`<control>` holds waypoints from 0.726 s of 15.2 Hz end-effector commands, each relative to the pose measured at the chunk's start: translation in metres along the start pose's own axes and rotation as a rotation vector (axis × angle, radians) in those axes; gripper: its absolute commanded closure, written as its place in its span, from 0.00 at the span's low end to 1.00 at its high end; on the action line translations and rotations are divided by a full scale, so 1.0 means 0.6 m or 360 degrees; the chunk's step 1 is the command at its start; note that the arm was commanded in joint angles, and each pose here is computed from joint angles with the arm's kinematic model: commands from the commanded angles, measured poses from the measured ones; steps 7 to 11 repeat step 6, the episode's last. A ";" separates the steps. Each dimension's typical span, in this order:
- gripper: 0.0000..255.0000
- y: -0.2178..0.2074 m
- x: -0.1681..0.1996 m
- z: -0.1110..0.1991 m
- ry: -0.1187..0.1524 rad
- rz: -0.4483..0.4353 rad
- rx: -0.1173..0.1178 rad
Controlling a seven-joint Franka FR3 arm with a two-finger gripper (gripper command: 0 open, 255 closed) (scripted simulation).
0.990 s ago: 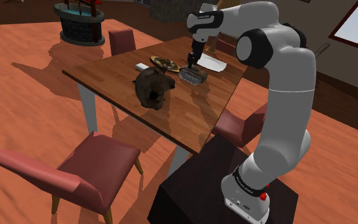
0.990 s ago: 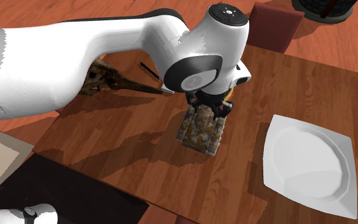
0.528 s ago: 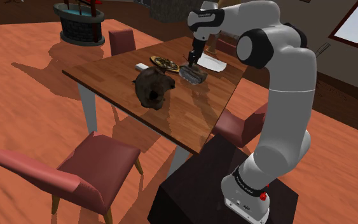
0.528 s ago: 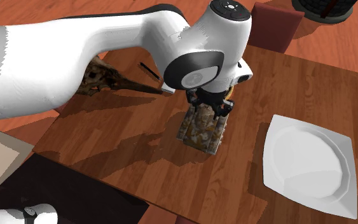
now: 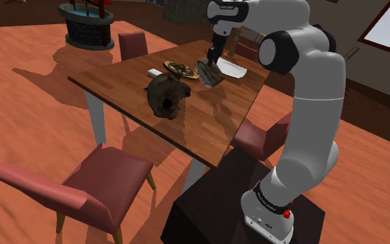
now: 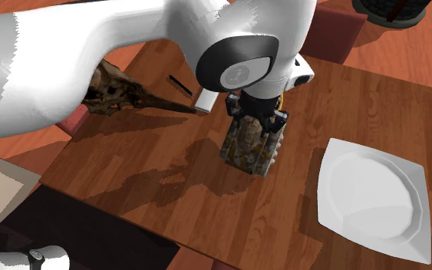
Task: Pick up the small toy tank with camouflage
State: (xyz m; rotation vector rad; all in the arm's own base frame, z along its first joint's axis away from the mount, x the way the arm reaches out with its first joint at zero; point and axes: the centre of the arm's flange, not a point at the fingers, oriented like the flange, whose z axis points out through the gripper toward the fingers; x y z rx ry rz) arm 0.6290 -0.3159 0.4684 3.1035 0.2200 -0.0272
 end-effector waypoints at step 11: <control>1.00 -0.001 0.000 -0.047 0.0002 0.0000 -0.0002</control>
